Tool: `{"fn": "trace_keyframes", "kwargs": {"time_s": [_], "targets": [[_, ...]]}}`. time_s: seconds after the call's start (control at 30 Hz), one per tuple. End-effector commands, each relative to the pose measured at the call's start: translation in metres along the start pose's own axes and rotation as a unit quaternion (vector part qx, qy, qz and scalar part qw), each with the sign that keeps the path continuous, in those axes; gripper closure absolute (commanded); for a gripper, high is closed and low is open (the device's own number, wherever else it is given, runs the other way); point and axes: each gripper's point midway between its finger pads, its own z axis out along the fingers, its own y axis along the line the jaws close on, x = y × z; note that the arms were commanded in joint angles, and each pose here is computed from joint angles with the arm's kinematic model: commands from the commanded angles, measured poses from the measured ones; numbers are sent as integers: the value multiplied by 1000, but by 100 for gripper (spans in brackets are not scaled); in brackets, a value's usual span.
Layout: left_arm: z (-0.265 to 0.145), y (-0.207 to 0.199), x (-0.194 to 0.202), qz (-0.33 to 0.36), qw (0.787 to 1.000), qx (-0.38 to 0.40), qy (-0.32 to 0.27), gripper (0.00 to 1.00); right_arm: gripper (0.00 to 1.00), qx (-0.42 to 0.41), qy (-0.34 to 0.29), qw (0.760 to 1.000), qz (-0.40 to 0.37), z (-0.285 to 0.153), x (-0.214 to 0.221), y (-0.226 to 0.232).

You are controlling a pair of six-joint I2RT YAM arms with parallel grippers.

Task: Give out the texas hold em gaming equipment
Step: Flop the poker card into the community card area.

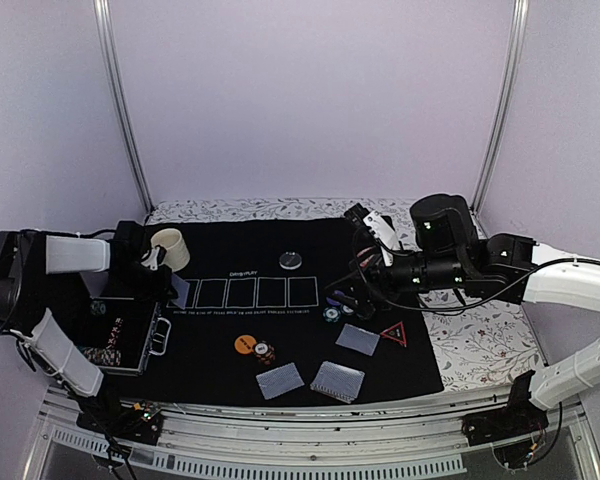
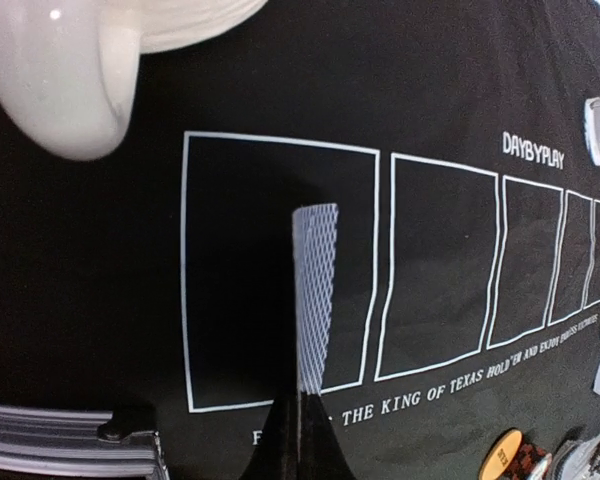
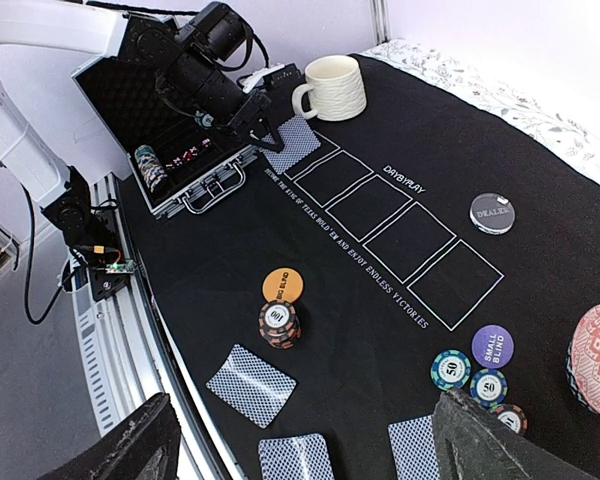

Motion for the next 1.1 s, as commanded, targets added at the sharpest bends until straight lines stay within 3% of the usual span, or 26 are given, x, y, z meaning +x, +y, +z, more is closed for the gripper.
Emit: {"fn": "trace_keyframes", "kwargs": {"time_s": [0.0, 0.4, 0.7, 1.07], "targets": [[0, 3, -3, -2, 1000, -3, 4, 100, 11, 4, -1, 1000, -5, 6, 2, -4], [-9, -11, -19, -1, 1000, 14, -15, 100, 10, 5, -2, 1000, -2, 2, 8, -5], [-37, 8, -30, 63, 986, -152, -42, 100, 10, 2, 3, 1000, -3, 5, 12, -4], [-26, 15, -27, 123, 952, -278, -29, 100, 10, -4, 6, 1000, -5, 4, 16, -3]]}}
